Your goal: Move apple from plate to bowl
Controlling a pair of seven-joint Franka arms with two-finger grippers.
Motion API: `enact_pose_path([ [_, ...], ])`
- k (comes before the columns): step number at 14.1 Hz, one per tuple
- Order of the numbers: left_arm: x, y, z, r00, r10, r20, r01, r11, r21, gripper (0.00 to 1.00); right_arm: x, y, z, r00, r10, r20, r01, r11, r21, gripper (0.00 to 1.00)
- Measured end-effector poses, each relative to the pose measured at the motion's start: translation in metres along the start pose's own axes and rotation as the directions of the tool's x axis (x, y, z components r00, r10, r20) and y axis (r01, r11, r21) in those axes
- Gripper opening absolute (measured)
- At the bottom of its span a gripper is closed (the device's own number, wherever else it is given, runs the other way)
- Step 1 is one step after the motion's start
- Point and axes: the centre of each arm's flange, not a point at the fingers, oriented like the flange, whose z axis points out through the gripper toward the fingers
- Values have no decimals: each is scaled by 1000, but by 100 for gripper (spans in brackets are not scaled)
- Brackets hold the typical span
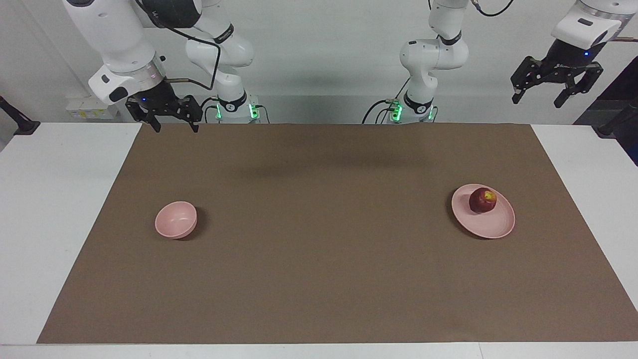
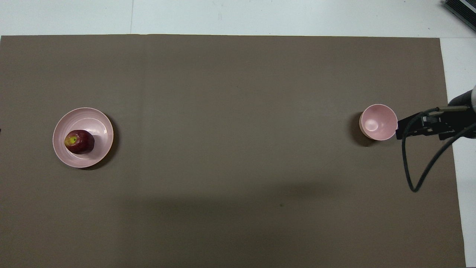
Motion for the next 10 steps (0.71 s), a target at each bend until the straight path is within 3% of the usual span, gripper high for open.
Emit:
enact_pose_path([
  [10,0,0,0,1000,0,0,0,1000,0,100,-3,0,-1,1000,1,0,-1,1000,-1,100],
])
